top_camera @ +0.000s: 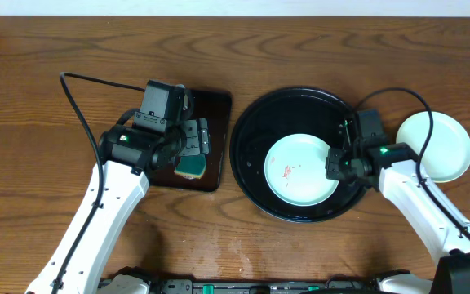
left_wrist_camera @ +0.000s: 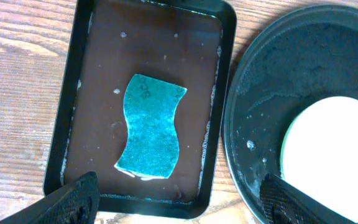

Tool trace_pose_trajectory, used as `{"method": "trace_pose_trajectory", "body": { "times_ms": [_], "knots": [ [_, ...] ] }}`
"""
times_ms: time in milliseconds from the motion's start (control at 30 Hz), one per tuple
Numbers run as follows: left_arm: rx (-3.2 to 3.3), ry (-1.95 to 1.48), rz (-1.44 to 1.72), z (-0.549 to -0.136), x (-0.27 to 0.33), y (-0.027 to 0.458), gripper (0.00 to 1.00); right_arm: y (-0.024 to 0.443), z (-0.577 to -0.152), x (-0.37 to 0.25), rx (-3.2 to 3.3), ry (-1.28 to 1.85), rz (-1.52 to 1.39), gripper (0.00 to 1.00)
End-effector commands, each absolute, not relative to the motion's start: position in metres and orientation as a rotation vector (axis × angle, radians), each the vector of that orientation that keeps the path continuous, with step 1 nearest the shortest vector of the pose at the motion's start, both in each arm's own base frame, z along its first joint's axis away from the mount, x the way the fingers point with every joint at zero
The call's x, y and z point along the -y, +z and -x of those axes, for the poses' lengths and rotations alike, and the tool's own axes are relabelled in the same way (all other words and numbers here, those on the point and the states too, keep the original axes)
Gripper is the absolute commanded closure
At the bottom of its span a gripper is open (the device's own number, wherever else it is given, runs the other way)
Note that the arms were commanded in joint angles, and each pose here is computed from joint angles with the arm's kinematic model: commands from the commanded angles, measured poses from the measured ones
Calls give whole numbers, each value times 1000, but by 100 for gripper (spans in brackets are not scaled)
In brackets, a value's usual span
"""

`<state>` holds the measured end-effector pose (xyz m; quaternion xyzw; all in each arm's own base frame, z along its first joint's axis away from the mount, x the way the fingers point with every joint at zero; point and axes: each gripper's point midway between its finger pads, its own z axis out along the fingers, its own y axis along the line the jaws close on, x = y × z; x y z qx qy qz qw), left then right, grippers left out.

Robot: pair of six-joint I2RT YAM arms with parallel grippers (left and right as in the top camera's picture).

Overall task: Clean dirty plates on tray and stack at the side
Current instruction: 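Grip the remaining green plate's rim and slide it to tray center, then grasp the sponge in the small black tray with the left gripper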

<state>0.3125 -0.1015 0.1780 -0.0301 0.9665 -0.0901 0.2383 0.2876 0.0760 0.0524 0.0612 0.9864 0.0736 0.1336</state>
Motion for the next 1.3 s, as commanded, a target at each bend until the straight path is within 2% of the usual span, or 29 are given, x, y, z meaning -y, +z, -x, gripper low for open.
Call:
{"method": "trace_pose_trajectory", "body": {
  "times_ms": [0,133,267,400,567,700,767,867,967,1200,1233,1267],
  "knots": [
    [-2625,-253,89,-317,101,187,17,75,-305,-84,-2793,214,119,60],
    [-2660,-296,118,-309,105,184,17,73,-303,-83,-2805,211,123,60],
    [-2684,-182,133,-313,93,170,18,72,-301,-83,-2816,209,123,60],
    [-2786,-46,151,-313,82,130,25,72,-300,-83,-2818,210,118,61],
    [-2979,55,159,-304,79,68,28,72,-300,-83,-2818,209,118,61],
    [-3113,80,143,-295,83,29,35,72,-300,-82,-2821,208,118,60],
    [-3164,52,133,-292,88,13,43,72,-300,-82,-2821,208,118,60],
    [-3208,47,137,-289,90,-3,64,72,-300,-82,-2821,208,118,60],
    [-3222,38,137,-288,92,-8,92,72,-299,-82,-2821,208,118,60],
    [-3178,13,136,-296,94,14,92,72,-299,-83,-2821,209,118,60],
    [-3162,4,135,-298,95,20,84,72,-299,-82,-2821,208,118,61],
    [-3142,-6,135,-301,95,26,70,72,-299,-82,-2821,208,118,61]
  ]
}}
